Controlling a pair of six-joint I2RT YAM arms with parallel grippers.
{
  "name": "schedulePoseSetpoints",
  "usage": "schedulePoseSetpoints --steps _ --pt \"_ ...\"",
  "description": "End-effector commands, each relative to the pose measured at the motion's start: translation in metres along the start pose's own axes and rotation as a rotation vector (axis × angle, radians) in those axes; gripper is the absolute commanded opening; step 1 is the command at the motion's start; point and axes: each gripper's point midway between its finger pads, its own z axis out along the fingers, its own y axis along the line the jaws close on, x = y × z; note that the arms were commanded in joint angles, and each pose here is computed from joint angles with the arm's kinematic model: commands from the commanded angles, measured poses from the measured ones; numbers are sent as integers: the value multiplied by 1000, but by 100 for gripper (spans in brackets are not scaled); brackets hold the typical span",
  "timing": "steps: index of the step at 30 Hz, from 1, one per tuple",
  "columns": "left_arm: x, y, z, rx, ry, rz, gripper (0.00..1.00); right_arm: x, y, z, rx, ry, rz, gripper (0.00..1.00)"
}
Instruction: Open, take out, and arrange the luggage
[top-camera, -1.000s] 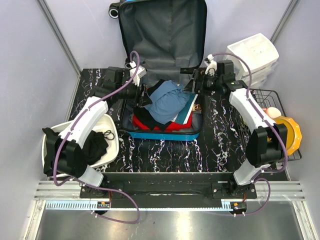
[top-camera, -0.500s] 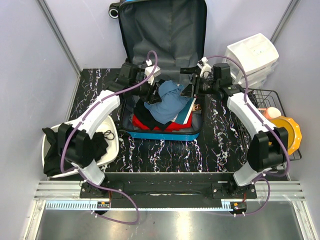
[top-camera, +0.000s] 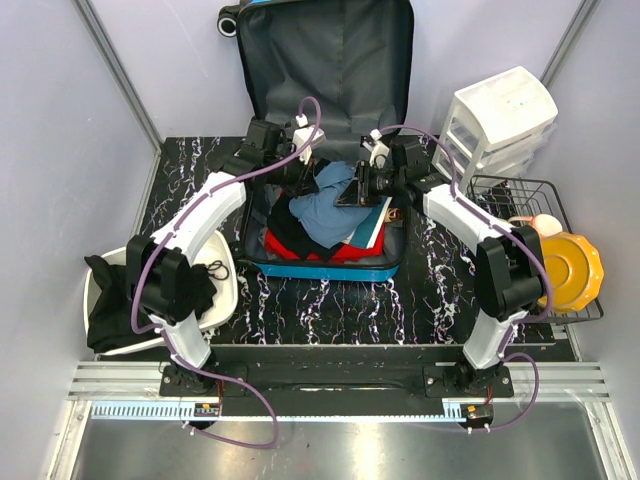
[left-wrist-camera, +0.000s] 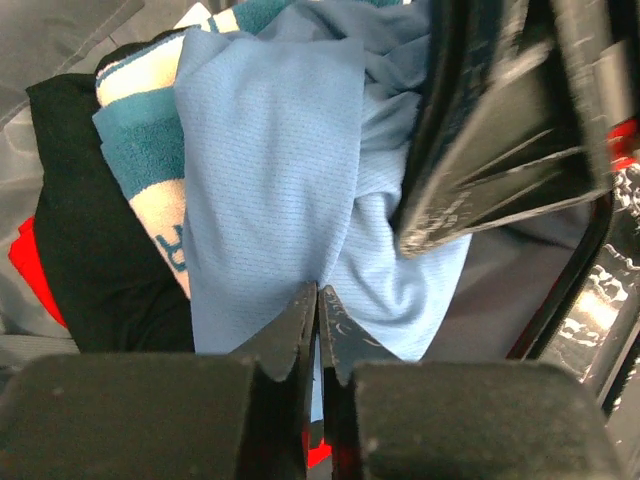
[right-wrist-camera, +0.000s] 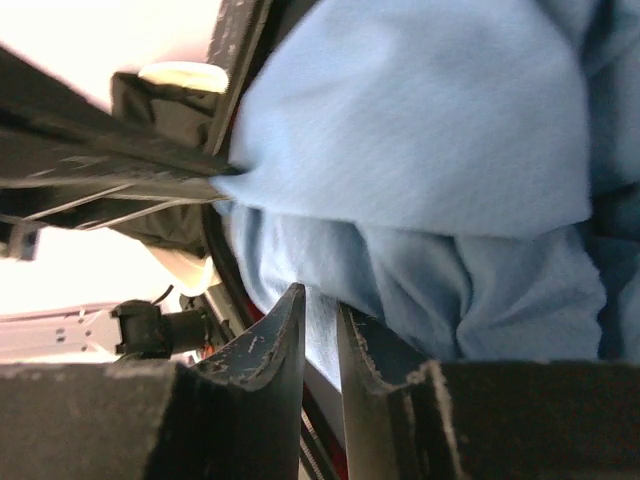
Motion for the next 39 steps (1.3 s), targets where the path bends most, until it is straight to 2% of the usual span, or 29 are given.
schedulePoseSetpoints --steps 1,9,13,19,22,23,26,27,30,33,36,39 --pt "-46 -22 -29 47 -116 48 0 -27 -13 11 58 -81 -18 25" --pt "-38 -64 -18 174 -94 -6 0 -53 -10 23 29 -142 21 21" --pt "-15 -94 4 226 -74 -18 0 -58 -12 29 24 -152 49 20" --pt "43 -38 36 93 59 -109 0 -57 -15 16 32 -164 50 20" --pt "50 -24 32 76 44 -114 0 -54 -21 5 40 -168 44 28" --pt "49 -23 32 73 35 -112 0 -52 -22 1 40 -166 51 37" --pt "47 -19 32 70 29 -99 0 -45 -15 -6 2 -141 51 52" --pt "47 -18 32 72 31 -98 0 -40 -12 -7 -16 -126 52 61" --pt "42 -19 33 81 23 -89 0 -35 -1 -12 -66 -114 51 74" --pt "41 -20 33 90 21 -82 0 -45 14 -12 -129 -155 45 79" --pt "39 -27 31 103 19 -60 0 -52 13 -3 -122 -174 64 79" --pt "33 -32 29 99 9 -40 0 -50 -1 8 -80 -172 83 70"
